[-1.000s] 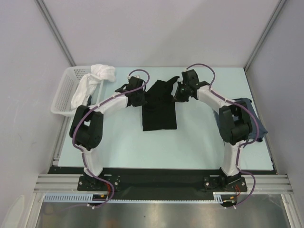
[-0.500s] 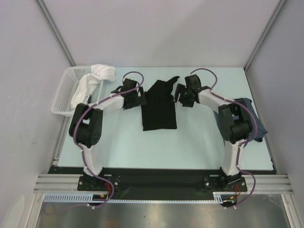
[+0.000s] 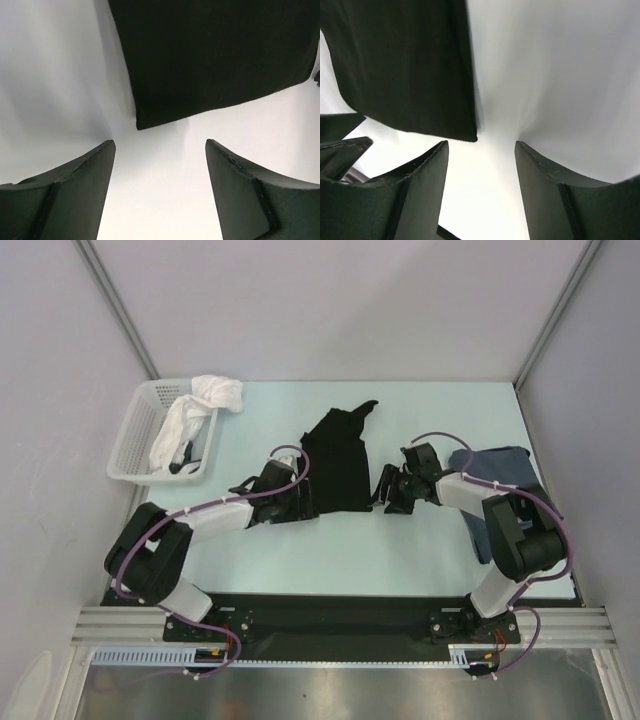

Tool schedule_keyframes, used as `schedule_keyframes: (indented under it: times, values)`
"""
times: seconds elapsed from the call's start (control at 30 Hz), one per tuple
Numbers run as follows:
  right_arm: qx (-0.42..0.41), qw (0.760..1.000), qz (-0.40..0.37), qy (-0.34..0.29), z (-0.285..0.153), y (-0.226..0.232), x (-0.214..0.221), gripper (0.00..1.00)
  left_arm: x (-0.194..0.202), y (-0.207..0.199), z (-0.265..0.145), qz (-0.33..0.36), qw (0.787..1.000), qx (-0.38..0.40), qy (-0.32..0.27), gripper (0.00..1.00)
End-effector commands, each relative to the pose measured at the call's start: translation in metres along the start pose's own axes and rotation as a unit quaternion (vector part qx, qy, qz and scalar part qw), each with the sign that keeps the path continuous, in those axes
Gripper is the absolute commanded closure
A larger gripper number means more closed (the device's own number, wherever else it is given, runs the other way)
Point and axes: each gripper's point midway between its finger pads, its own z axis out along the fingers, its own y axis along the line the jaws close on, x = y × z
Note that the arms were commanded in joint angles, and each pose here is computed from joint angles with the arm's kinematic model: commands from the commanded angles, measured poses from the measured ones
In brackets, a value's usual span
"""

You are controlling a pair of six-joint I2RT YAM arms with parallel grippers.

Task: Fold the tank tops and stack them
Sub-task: Fold the tank top

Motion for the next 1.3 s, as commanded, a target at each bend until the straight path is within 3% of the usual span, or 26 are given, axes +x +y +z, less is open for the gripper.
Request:
schedule_keyframes:
  times: [0.0, 0.2, 0.37, 0.5, 0.53, 0.73, 1.0, 1.27]
  values:
    - [-0.056, 0.998, -0.019, -0.006, 0.006, 0.026, -0.001, 0.39, -0.007, -0.017, 0.009, -0.012, 0.999, 0.033, -0.012, 0.22]
    - [-0.053, 0.998, -0.017, 0.007, 0.020, 0.025, 0.006, 0.47, -0.012, -0.013, 0.020, -0.007, 1.000, 0.014, -0.013, 0.32]
    - [-0.047, 0.999, -0.014, 0.015, 0.027, 0.020, 0.010, 0.70, -0.015, -0.010, 0.025, -0.008, 1.000, 0.003, -0.015, 0.66]
    - [-0.047, 0.999, -0.011, 0.024, 0.027, 0.019, 0.017, 0.97, -0.011, -0.008, 0.030, -0.009, 1.000, -0.002, -0.006, 0.97]
    - [-0.044, 0.999, -0.010, 0.027, 0.027, 0.018, 0.021, 1.00, -0.009, -0.007, 0.030, -0.008, 1.000, -0.003, -0.003, 1.00]
    - [-0.023, 0.999, -0.014, 0.041, 0.005, 0.008, 0.052, 1.00, 0.031, 0.003, 0.016, 0.007, 1.000, -0.008, 0.029, 1.00]
    - [0.027, 0.996, 0.002, 0.084, -0.029, -0.025, 0.142, 1.00, 0.133, 0.001, -0.007, 0.034, 0.993, 0.009, 0.111, 1.00]
    - [0.044, 0.996, 0.028, 0.067, -0.056, -0.037, 0.175, 0.98, 0.185, -0.013, -0.027, 0.043, 0.989, 0.022, 0.138, 1.00]
